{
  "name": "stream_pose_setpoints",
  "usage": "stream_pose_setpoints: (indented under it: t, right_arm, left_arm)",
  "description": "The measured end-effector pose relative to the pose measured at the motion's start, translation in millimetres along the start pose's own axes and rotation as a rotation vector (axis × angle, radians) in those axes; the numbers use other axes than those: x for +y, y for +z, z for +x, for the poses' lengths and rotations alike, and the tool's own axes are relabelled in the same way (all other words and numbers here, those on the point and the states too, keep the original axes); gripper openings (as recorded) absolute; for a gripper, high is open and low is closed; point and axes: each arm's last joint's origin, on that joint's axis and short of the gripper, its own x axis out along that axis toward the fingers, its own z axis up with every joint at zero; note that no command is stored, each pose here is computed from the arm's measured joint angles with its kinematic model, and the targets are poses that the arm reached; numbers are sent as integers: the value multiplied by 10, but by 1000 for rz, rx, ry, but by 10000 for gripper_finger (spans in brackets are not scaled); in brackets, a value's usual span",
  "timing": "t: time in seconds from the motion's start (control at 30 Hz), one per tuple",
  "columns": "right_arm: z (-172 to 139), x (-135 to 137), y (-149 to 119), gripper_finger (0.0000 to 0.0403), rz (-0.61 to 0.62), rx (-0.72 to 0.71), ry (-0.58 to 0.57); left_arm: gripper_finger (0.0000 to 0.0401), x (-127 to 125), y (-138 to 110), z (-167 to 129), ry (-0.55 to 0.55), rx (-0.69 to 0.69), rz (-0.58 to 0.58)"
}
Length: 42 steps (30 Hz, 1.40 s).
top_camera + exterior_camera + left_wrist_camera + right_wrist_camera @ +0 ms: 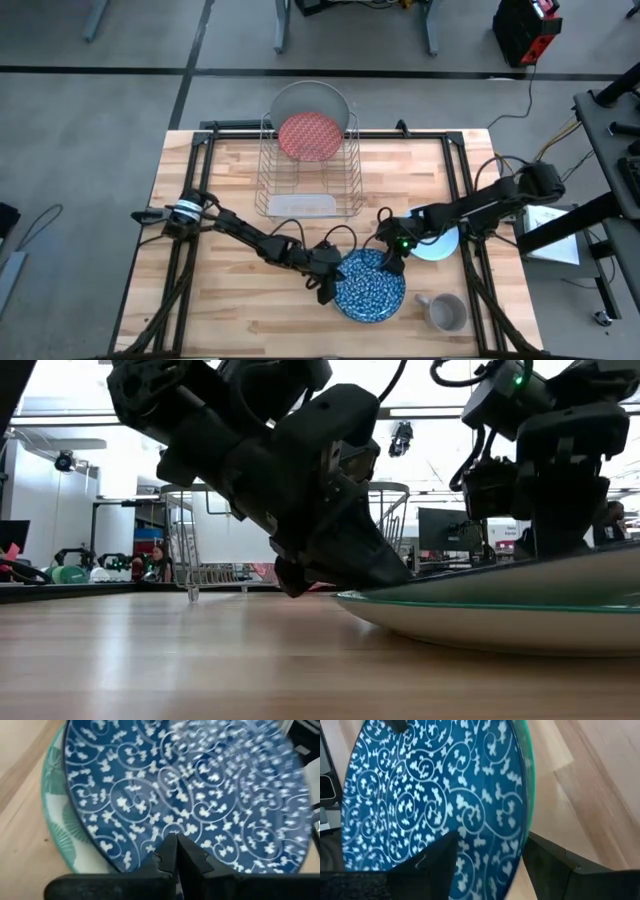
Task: Sort dishes
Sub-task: Put the blue plate into the dish rack
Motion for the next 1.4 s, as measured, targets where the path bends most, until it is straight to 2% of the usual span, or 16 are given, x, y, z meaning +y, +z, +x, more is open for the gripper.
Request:
stream_pose_setpoints:
  t: [0.27, 0.43, 0.6, 0.7, 1.03, 1.4]
  right_arm:
    - [-19, 38, 52, 172, -70, -82, 13]
    - [-57, 40, 63, 114, -112, -132, -28]
    - [-76, 51, 80, 41, -125, -155, -33]
    - [-88, 46, 89, 13, -115, -148, -30]
    - [-180, 15, 45, 14, -128, -114, -64]
    - [-276, -32, -13, 15, -114, -73, -102]
  left_arm:
    - [0, 10, 11, 5, 59, -50, 14]
    - [0, 39, 27, 2, 148, -105, 13]
    - [0, 39, 56, -5, 156, -127, 19]
    - [0, 20, 87, -30, 150, -135, 32]
    - [0, -23, 166, -141, 134, -124, 20]
    - [0, -27, 146, -151, -2, 3, -56]
